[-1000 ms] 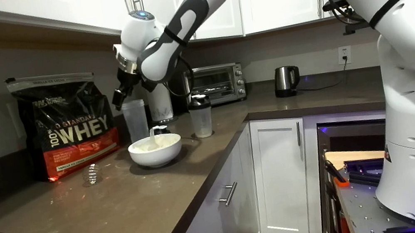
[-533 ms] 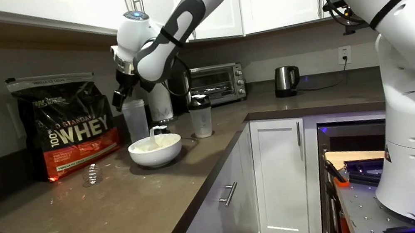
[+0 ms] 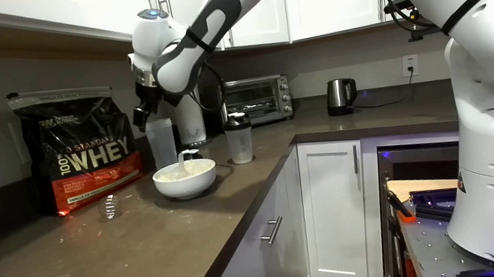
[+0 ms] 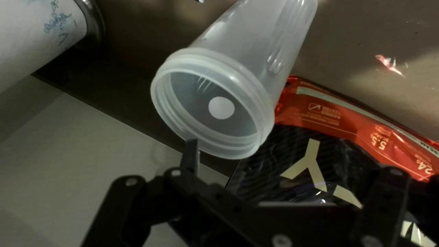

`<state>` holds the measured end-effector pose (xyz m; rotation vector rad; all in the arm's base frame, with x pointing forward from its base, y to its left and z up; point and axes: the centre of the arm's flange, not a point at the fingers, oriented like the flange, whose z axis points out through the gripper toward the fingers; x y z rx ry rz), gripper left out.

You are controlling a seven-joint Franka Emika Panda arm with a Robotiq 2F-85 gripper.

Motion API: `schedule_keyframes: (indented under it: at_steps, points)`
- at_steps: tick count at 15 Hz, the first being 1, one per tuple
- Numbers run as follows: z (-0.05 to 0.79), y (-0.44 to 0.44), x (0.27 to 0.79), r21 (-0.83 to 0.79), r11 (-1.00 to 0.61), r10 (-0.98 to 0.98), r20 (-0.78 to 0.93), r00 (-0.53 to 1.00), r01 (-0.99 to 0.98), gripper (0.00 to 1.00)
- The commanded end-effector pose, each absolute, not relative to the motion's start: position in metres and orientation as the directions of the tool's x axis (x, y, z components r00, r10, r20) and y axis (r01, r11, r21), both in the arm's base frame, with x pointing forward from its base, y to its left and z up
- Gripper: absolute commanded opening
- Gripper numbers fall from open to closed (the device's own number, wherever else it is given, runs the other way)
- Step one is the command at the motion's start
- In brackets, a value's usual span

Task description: Move the uncovered cup to the left

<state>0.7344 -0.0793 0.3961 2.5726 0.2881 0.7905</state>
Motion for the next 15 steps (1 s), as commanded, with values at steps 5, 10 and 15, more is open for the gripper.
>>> schedule_keyframes:
  at_steps: [5,10,15]
  points:
    - [0.391,-0.08,0.742,0.458,-0.885,0.315,0.452,0.834,0.086,0.86]
    - [0.385,-0.081,0.742,0.456,-0.886,0.31,0.438,0.844,0.089,0.77]
    - [0.378,-0.079,0.738,0.454,-0.886,0.311,0.428,0.849,0.096,0.65]
